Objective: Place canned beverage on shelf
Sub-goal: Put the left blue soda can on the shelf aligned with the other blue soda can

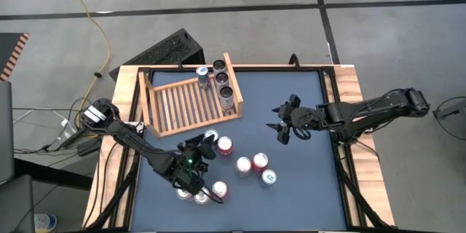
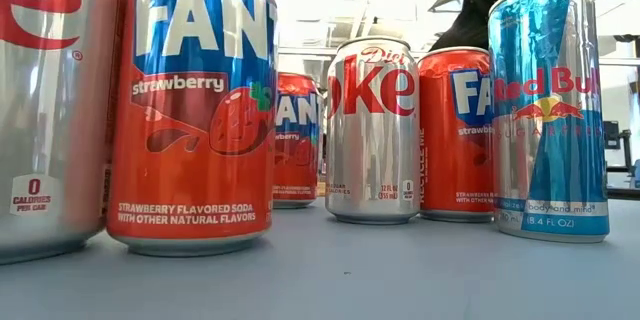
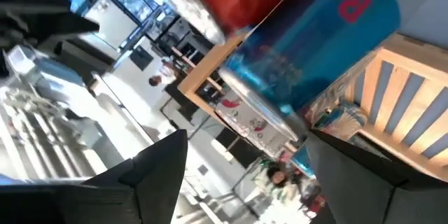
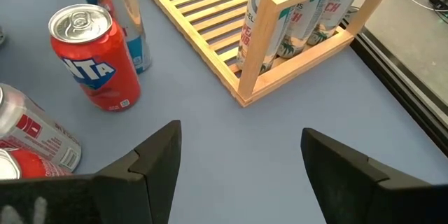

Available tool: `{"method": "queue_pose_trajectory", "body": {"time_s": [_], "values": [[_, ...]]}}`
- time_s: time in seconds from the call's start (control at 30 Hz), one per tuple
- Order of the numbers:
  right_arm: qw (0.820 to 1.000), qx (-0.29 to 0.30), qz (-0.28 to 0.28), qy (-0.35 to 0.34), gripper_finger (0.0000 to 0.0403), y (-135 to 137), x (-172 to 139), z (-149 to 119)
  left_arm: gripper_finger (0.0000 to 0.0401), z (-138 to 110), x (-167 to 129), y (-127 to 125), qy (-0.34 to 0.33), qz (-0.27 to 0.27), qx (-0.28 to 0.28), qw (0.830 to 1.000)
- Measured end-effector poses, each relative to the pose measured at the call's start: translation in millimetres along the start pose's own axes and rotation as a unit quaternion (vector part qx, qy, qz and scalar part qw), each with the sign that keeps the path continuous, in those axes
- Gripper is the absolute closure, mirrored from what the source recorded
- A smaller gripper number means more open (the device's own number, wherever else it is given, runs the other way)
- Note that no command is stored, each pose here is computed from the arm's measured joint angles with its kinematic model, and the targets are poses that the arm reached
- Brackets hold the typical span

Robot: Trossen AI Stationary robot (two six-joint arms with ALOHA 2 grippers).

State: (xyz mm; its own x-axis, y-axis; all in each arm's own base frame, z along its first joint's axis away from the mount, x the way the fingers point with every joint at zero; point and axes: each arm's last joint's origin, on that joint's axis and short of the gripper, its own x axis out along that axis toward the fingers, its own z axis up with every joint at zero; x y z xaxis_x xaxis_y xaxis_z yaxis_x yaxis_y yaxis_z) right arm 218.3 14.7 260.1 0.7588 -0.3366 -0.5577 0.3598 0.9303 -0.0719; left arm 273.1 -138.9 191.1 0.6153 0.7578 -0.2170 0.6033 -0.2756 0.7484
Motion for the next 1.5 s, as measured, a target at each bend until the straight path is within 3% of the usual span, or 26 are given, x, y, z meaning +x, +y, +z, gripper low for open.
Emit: {"method": "queue_pose_trajectory", "body": {"time_s": [0.17, 0.33, 0.4, 0.53, 0.57, 0.63, 0.7, 0.77, 0.9, 1.1, 1.37, 1.5], "values": [[1.0, 0.001, 0.0, 0.0, 0.0127, 0.0, -0.1, 0.1, 0.0121, -28.2, -9.8, 30.1, -0.018, 0.006, -0.153, 0.988], [1.0, 0.001, 0.0, 0.0, 0.0127, -0.1, 0.0, 0.1, 0.0121, -66.6, -22.7, 60.0, -0.092, -0.019, -0.29, 0.952], [1.0, 0.001, 0.0, 0.0, 0.0127, -0.1, 0.0, 0.1, 0.0121, -84.7, -22.1, 71.0, -0.16, -0.076, -0.371, 0.912], [1.0, 0.001, 0.0, 0.0, 0.0127, 0.0, 0.0, 0.0, 0.0121, -127.3, -4.5, 92.1, -0.286, -0.249, -0.521, 0.765], [1.0, 0.0, 0.0, 0.0, 0.0127, 0.0, 0.0, 0.0, 0.0121, -135.7, 1.0, 95.0, -0.301, -0.273, -0.539, 0.738], [1.0, -0.001, 0.0, 0.0, 0.0127, -0.1, 0.0, 0.0, 0.0121, -148.5, 12.0, 97.7, -0.318, -0.292, -0.563, 0.705], [1.0, 0.0, 0.0, 0.0, 0.0127, -0.2, 0.0, 0.1, 0.0121, -156.9, 21.0, 99.1, -0.341, -0.296, -0.57, 0.686], [1.0, 0.0, 0.0, 0.0, 0.0127, -0.2, 0.0, 0.1, 0.0121, -160.9, 28.9, 98.7, -0.359, -0.304, -0.565, 0.677], [1.0, -0.001, 0.001, 0.001, 0.0127, -0.1, 0.1, -0.1, 0.0121, -156.3, 44.5, 94.1, -0.36, -0.329, -0.55, 0.678], [1.0, -0.003, 0.004, 0.002, 0.0127, 0.1, 0.0, -0.2, 0.0121, -136.3, 61.2, 88.2, -0.393, -0.381, -0.507, 0.666], [1.0, -0.004, 0.007, 0.002, 0.0127, 0.3, 0.0, -0.2, 0.0121, -126.1, 83.5, 79.4, -0.379, -0.397, -0.484, 0.682], [1.0, -0.005, 0.012, 0.004, 0.0127, 0.5, -0.1, -0.4, 0.0121, -128.2, 86.6, 74.1, -0.376, -0.403, -0.458, 0.697]]}}
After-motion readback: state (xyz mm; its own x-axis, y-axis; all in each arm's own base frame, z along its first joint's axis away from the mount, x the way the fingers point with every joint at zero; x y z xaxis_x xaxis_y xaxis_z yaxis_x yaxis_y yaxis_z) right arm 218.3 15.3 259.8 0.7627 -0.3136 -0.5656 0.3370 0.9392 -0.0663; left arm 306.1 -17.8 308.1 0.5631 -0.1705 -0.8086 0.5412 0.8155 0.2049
